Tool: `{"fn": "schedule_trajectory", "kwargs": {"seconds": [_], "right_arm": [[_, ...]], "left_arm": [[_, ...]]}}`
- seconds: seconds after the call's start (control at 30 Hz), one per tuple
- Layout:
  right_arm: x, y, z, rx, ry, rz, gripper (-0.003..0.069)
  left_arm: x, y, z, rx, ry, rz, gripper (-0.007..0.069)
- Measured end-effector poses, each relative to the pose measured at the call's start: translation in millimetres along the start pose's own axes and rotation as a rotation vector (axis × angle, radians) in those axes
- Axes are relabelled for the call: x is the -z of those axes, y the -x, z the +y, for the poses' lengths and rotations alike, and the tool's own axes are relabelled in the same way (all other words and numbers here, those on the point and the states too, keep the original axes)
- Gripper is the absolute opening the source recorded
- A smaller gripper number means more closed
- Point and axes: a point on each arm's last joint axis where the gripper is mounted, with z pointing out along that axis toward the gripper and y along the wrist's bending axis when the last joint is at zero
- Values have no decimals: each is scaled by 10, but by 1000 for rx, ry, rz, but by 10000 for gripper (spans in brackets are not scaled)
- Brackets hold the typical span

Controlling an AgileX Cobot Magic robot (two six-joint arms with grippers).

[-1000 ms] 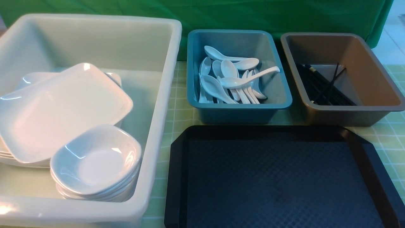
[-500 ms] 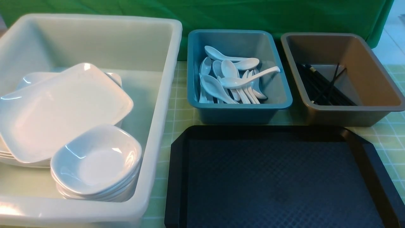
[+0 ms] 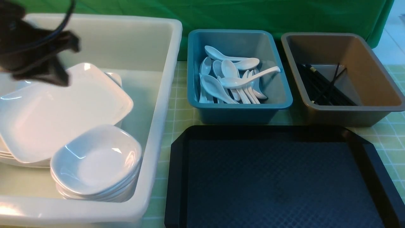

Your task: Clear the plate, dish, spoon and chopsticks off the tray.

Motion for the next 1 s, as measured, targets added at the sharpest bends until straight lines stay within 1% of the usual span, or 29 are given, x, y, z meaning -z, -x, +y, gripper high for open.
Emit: {"fn": "schedule_trajectory", "kwargs": {"seconds": [0.03,0.13,0.23,0.33,0.4,0.43,0.5,0.57,0.67,0.7,0.8,0.83,0.93,0.97,1.0], "right_arm": [[0,0,0,0,0,0,14],[0,0,0,0,0,0,14],[0,0,0,0,0,0,16],[0,0,0,0,0,0,19],[0,0,0,0,0,0,22],[0,0,0,0,0,0,24],[0,-1,-1,2,-2,1,29],[0,0,-5,6,-5,0,31],[0,1,-10,12,-11,-1,32],[0,2,-13,17,-15,-2,34],[0,2,-16,20,-18,-3,40],[0,3,-17,21,-18,-3,40],[0,4,-17,22,-19,-4,40],[0,4,-18,23,-19,-4,40],[0,4,-18,24,-20,-4,40]], "left_arm": [[-40,39,-13,4,-14,5,-12],[-376,307,-58,41,-81,47,-12],[-747,491,-38,71,-101,101,-12],[-1077,580,28,92,-82,152,-12],[-1184,597,84,84,-39,182,-12],[-1210,613,150,73,3,198,-12],[-1143,678,327,90,86,187,-11],[-1036,733,492,123,121,158,-11],[-878,784,741,187,139,122,-10],[-774,781,912,242,137,104,-7],[-652,678,1205,326,175,109,8],[-614,594,1321,359,210,125,22],[-531,401,1553,430,315,158,73],[-513,349,1613,442,344,170,95],[-516,340,1626,445,349,173,99]]}}
